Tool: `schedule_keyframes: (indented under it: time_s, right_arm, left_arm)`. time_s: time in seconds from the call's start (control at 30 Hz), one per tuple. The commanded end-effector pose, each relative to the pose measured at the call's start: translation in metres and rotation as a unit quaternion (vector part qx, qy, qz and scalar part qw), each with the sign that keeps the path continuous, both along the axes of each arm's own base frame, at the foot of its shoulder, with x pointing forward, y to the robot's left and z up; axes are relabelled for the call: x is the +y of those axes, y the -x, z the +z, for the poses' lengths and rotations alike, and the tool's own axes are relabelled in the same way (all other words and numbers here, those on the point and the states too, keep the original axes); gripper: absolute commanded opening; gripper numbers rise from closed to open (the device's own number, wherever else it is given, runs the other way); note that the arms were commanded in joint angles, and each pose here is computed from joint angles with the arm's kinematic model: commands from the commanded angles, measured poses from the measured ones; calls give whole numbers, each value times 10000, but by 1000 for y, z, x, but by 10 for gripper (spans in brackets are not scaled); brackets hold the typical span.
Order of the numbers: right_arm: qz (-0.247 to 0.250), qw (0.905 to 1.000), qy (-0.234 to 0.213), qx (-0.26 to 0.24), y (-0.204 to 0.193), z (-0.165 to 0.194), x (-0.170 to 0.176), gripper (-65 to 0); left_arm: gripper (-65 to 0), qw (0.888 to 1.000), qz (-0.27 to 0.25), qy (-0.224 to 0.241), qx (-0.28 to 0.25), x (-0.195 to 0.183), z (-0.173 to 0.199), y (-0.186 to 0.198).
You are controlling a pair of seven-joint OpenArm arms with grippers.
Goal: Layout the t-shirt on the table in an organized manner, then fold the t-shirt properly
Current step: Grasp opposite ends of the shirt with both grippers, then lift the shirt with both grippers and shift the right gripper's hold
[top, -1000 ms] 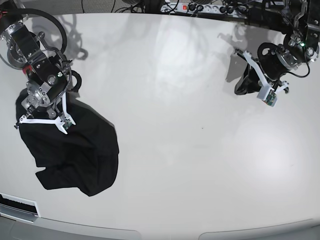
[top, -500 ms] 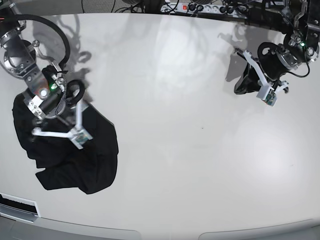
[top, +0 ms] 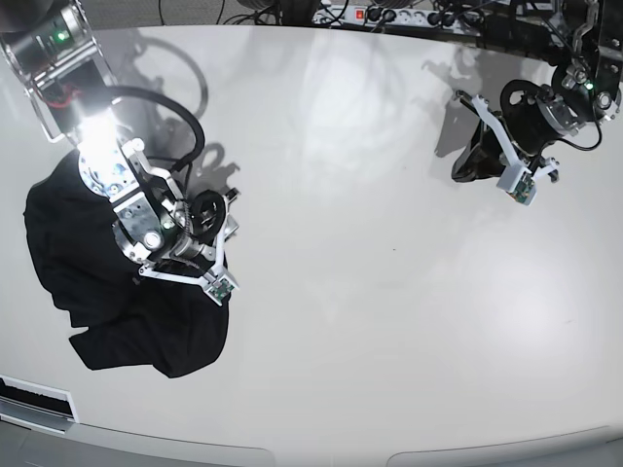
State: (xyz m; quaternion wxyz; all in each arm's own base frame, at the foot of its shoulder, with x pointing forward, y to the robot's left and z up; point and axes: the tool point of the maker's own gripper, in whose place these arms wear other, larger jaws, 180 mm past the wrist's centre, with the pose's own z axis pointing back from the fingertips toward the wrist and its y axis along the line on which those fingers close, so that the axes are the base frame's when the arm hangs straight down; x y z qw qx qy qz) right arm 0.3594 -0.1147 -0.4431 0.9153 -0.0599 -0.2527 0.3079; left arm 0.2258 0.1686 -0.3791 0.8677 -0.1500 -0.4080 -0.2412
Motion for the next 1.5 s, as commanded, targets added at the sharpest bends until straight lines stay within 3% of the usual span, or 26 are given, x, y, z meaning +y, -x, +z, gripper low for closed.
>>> schedule_keyframes:
  time_s: [0.0,0.07,0.1,0.2,0.3,0.4,0.5,0.63,0.67,0.73,0.8,1.0,1.1,1.33,1.47]
  right_arm:
    - [-127,9995,76,-274,-21,11,-7,-277]
    - [-373,9987,304,-148,-25,-1,-21,-305]
    - [-442,9984,363,-13,-23,-8,-26,-363]
    - [-133,9982,223,548,-9,-22,-18,-650]
    - [224,9952,-307,900,2,-20,7,-650]
    - [977,9823,-1186,1074,13,5,55,-650]
    - [1979,9507,-2166,1008,29,58,111,-650]
    - [3309,8847,-3262,380,62,157,168,-650]
    - [3549,8708,-3398,164,69,178,175,-650]
    - [3922,8571,-3329,-271,74,205,176,-650]
    - [3756,8627,-3349,-491,63,214,167,-650]
    - [2406,9248,-2751,-1060,15,194,121,-650]
    - [1791,9474,-2303,-1313,1,178,98,-650]
    - [1304,9683,-1868,-1027,2,129,75,-650]
    - [1383,9654,-1975,-995,3,131,79,-650]
  left_arm:
    - [-650,9998,-34,76,-192,0,11,-6]
    - [-650,9998,-32,76,-192,0,11,-6]
    - [-650,9998,-32,76,-192,0,11,-6]
    - [-650,9997,-33,84,-220,0,13,-8]
    - [-650,9997,-30,94,-238,-1,13,-8]
    - [-650,9997,-33,92,-238,-1,13,-8]
    - [-650,9997,-34,90,-234,0,13,-8]
    - [-650,9997,-48,34,-223,1,12,-7]
    - [-650,9997,-52,26,-227,1,12,-7]
    - [-650,9997,-49,36,-230,0,12,-8]
    - [-650,9998,-54,8,-197,1,11,-6]
    - [-650,9997,-73,-54,-222,2,11,-7]
    - [-650,9995,-63,-23,-317,2,16,-15]
    - [-650,9993,-72,-84,-355,3,17,-18]
    - [-650,9993,-72,-75,-362,3,17,-19]
